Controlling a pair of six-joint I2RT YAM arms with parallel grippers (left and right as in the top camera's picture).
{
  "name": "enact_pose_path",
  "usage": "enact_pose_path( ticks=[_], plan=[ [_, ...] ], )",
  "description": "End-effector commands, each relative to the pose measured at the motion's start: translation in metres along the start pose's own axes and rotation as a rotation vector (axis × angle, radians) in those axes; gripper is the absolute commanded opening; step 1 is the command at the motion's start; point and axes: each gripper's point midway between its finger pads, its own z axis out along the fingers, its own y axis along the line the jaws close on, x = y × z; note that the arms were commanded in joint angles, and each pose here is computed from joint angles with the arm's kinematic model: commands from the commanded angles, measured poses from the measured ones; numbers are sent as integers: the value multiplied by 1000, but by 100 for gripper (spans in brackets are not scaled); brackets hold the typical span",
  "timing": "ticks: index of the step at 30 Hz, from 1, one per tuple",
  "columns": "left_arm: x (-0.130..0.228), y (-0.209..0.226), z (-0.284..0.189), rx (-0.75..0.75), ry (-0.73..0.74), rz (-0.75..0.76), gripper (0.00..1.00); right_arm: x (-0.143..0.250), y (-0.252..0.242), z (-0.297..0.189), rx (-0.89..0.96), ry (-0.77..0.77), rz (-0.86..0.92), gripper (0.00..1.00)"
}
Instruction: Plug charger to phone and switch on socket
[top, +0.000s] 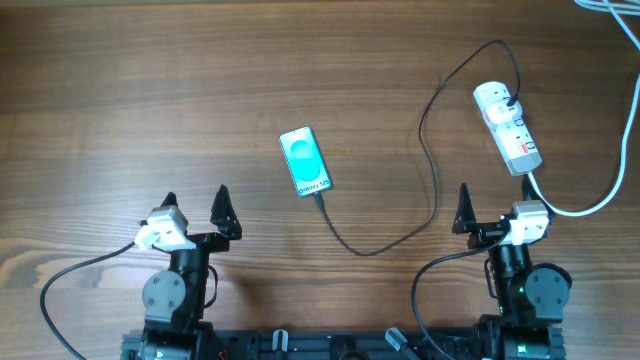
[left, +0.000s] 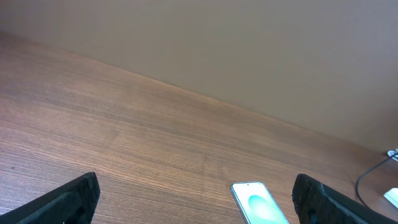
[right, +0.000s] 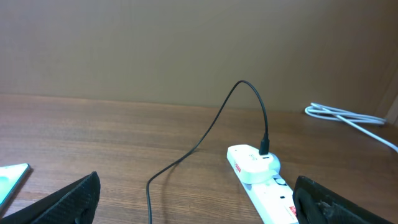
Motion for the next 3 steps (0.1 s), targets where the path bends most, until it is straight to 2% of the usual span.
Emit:
enact_pose_path(
  ticks=[1,3],
  plan=[
    [0,1,0,-5,-2,20,100,-3,-2,-1,12,-14,13,100],
    [0,1,0,-5,-2,20,100,-3,-2,-1,12,-14,13,100]
  ],
)
